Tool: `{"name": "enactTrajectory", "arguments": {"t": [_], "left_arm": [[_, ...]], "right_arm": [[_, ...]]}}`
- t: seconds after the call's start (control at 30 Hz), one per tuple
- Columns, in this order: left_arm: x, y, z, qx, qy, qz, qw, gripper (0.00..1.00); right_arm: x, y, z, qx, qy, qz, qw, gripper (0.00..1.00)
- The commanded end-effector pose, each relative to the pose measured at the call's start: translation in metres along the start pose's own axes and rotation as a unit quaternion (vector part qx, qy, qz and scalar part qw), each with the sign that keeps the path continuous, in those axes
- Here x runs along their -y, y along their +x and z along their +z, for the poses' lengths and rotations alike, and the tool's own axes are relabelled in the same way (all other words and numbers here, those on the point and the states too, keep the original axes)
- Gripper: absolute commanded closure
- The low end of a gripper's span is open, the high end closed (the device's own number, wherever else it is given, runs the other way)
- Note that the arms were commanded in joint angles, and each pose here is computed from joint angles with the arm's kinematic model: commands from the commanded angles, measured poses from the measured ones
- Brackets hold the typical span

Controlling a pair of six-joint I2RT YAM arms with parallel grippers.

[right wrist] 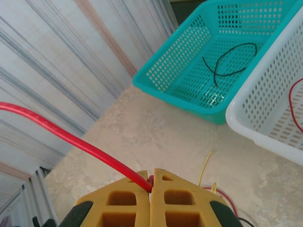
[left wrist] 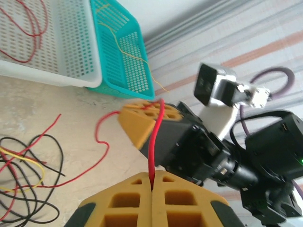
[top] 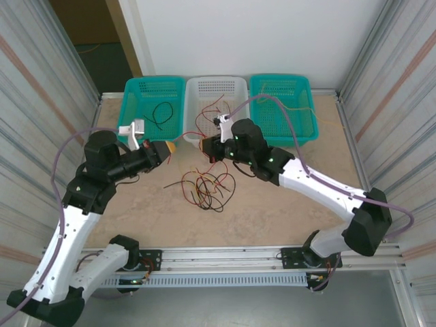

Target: Untangle the cables

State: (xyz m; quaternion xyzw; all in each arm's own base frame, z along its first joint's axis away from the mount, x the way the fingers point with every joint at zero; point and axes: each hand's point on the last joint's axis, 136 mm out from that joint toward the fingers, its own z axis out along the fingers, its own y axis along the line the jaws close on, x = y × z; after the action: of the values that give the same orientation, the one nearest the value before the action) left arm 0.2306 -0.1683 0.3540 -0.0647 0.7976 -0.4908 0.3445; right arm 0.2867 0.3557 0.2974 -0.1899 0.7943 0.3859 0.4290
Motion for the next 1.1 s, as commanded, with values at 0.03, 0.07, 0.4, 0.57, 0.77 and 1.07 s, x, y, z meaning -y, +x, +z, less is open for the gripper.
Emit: {"name": "enactTrajectory", "arguments": {"t": [0.03,0.07,0.4,0.57,0.77,1.07], "left_arm": [[-0.024,-0.011,-0.023,0.022,-0.077,-0.004,0.997,1.00],[-0.032,-0.011,-0.027,0.021,-0.102,-0.006,0.995,1.00],[-0.053,-0.016,-0.033,0.012,-0.166,0.002,0.986,1.00],[-0.022,-0.029,-0.038,0.083,-0.077,0.034,0.993,0.28],[-0.049,-0.029,-0.051,0.136,-0.121,0.025,0.983,0.20],[-0.050,0.007,0.008,0.114,0.079,-0.031,0.990,0.33]], "right_arm": [[0.010,0.024,-0.018,-0.029,0.034,-0.029,0.999,1.00],[0.009,0.031,-0.021,-0.038,0.037,-0.037,0.998,1.00],[-0.017,0.059,-0.032,-0.078,0.015,-0.089,0.993,1.00],[-0.019,0.035,-0.034,-0.055,0.021,-0.061,0.996,1.00],[-0.020,-0.014,-0.051,0.010,-0.027,0.047,0.998,1.00],[-0.043,-0.061,-0.077,0.080,-0.132,0.138,0.978,1.00]]}}
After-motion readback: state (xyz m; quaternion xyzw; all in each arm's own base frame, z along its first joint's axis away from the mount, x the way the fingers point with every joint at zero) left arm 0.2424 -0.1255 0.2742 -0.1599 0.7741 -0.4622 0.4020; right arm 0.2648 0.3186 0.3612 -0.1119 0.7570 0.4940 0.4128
